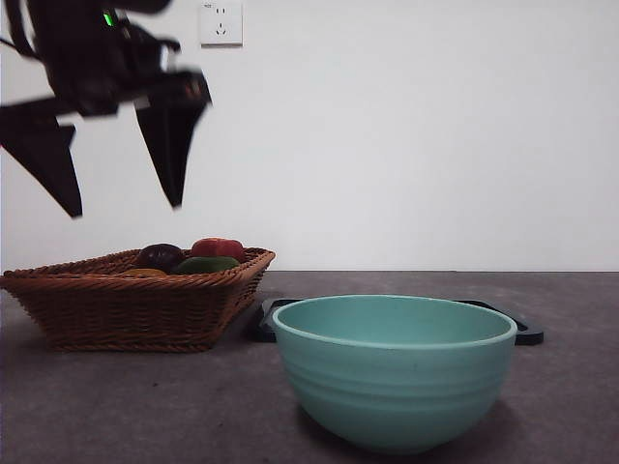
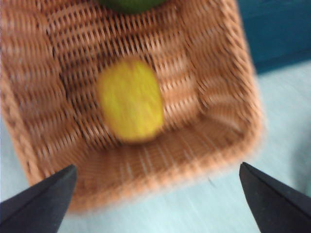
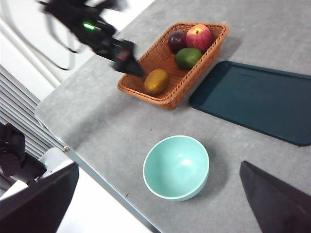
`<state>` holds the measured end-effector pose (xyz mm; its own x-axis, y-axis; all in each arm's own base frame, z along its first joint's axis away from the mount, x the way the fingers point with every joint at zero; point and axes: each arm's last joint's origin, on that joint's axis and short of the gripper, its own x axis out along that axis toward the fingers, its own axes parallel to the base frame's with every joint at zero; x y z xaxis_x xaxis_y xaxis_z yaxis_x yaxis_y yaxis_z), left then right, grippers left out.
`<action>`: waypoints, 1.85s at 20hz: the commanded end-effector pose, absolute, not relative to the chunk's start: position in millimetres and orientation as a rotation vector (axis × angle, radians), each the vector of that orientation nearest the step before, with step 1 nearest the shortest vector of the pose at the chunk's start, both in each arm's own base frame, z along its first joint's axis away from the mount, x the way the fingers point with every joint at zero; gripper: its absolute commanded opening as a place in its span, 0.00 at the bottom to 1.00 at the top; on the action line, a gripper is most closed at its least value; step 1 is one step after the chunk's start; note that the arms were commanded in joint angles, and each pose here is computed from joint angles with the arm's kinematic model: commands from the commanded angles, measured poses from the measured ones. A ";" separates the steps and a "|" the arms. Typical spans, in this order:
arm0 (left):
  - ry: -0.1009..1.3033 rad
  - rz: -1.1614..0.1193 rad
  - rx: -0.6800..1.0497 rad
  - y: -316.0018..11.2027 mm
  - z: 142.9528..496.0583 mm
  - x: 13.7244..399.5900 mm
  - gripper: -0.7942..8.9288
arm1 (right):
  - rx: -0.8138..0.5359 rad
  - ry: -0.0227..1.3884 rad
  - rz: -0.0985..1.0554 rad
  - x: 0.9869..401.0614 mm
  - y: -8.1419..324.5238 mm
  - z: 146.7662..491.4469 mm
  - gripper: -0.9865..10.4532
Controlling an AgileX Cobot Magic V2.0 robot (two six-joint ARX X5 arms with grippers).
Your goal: Pick up the wifruite, put it on the bowl, pick up the plate, put it on desk
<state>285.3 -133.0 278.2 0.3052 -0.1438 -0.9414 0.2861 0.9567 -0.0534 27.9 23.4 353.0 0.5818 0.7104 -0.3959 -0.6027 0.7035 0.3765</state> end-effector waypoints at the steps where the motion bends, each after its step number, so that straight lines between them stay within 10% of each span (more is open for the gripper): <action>1: 1.203 -0.227 0.183 -140.5 265.5 303.1 0.72 | 0.211 0.540 0.784 24.1 22.7 359.3 0.62; 19: 1.242 -0.179 0.166 -150.6 202.1 344.3 0.71 | 0.217 0.560 0.803 22.2 22.7 358.5 0.62; 27: 1.283 -0.174 0.167 -146.6 200.7 342.2 0.37 | 0.214 0.558 0.803 22.2 22.7 358.5 0.62; 37: 1.299 -0.192 0.156 -147.5 239.5 347.6 0.37 | 0.195 0.551 0.809 22.1 22.7 358.3 0.62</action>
<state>343.4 -144.3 239.6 0.2544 -0.0499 -0.9658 0.2217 0.9751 0.0080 24.2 23.1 353.0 0.5541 0.7246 -0.4098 -0.6096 0.6884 0.3931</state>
